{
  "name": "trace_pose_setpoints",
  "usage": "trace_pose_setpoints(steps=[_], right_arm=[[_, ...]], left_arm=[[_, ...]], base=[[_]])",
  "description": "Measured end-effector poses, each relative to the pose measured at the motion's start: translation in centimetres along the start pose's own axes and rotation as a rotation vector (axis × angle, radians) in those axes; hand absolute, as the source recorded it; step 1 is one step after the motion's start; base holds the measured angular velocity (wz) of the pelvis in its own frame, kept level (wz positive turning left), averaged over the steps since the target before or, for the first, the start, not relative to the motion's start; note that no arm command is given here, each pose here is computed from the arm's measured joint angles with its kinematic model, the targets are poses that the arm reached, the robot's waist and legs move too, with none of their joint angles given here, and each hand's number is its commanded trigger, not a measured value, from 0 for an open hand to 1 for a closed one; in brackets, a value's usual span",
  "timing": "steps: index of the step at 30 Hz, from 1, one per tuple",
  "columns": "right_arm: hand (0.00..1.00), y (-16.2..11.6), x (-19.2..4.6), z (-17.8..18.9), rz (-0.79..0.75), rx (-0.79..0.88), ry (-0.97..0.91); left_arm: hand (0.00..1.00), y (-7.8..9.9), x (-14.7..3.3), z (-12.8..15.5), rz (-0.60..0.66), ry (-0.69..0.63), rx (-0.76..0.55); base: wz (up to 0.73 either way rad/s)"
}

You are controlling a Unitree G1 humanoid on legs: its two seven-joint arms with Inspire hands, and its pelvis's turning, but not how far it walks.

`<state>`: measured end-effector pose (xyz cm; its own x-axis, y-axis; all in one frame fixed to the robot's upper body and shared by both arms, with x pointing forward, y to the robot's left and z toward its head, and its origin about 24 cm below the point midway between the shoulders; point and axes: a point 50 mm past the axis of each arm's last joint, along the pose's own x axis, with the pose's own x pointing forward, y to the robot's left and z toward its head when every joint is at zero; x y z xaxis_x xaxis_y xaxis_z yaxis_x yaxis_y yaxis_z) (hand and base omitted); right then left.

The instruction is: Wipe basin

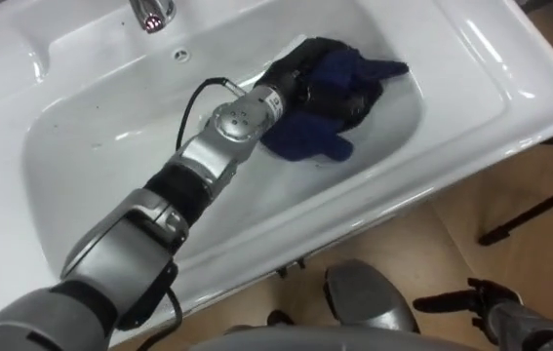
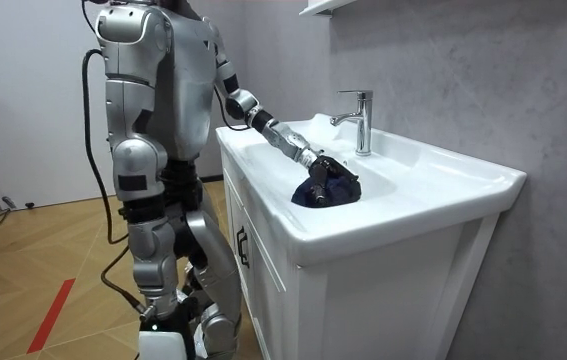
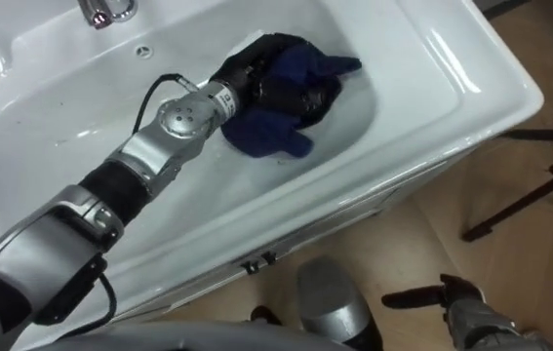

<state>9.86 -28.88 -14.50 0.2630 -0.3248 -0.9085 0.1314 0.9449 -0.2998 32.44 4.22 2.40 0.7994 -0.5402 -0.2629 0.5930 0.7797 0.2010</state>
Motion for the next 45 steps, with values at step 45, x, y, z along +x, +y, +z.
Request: trace_pose_setpoints(steps=[45], right_arm=[[0.00,-3.1,-0.9,-5.4,-0.181,0.235,0.099]], left_arm=[[1.00,4.8,-16.1,-17.9,0.564,0.577,0.530]], base=[[0.00]])
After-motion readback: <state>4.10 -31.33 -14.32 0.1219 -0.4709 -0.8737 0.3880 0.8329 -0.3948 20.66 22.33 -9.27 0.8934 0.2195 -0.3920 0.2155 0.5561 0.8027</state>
